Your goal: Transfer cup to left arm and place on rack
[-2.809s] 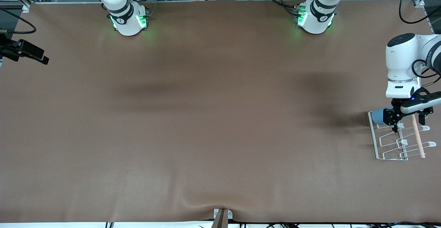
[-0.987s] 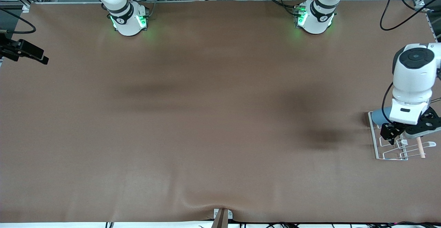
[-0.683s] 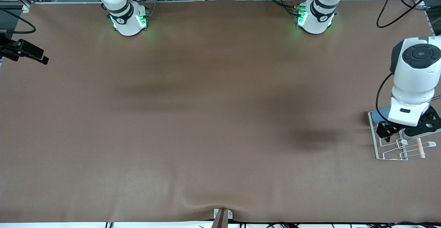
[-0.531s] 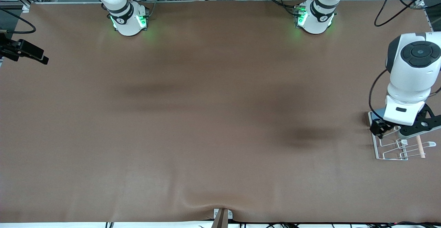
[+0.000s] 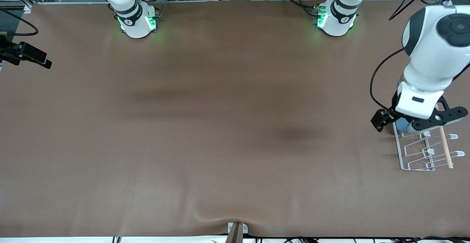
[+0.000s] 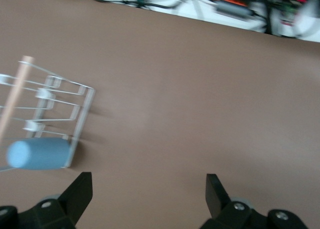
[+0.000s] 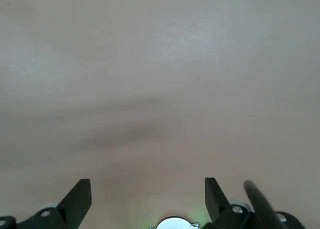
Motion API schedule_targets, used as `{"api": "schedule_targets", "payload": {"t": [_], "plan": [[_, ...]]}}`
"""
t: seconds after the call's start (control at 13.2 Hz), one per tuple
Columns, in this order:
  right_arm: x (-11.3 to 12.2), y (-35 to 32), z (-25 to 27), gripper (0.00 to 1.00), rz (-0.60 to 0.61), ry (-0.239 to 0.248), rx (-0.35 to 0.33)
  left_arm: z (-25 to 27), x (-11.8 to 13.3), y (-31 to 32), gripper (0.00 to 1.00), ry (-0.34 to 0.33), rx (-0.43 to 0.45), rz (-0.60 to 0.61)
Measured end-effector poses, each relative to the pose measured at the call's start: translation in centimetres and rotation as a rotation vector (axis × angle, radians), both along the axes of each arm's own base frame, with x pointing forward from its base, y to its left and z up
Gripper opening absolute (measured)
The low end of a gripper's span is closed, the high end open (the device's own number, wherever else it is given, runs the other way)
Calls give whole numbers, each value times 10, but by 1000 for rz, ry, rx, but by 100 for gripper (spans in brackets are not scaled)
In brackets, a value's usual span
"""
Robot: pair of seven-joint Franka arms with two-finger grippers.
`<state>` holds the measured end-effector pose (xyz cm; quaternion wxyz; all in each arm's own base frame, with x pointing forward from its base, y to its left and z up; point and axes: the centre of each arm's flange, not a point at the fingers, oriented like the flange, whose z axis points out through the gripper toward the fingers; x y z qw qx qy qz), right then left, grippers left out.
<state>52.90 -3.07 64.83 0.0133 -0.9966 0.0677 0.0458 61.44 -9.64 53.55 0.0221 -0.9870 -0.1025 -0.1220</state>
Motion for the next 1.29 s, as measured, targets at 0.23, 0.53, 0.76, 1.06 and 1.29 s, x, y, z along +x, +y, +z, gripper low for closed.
{"api": "schedule_targets", "payload": {"t": [0.23, 0.53, 0.76, 1.06, 1.29], "plan": [[0, 0, 0, 100, 0, 0, 0, 29, -6, 12, 100, -19, -120, -104], [0, 0, 0, 100, 0, 0, 0, 59, -25, -5, 100, -41, -114, -156], [0, 0, 0, 100, 0, 0, 0, 63, -29, 20, 100, -12, -86, -185], [0, 0, 0, 100, 0, 0, 0, 72, -37, 25, 100, 29, -79, -196], [0, 0, 0, 100, 0, 0, 0, 83, -43, 18, 100, 48, -78, -208]]}}
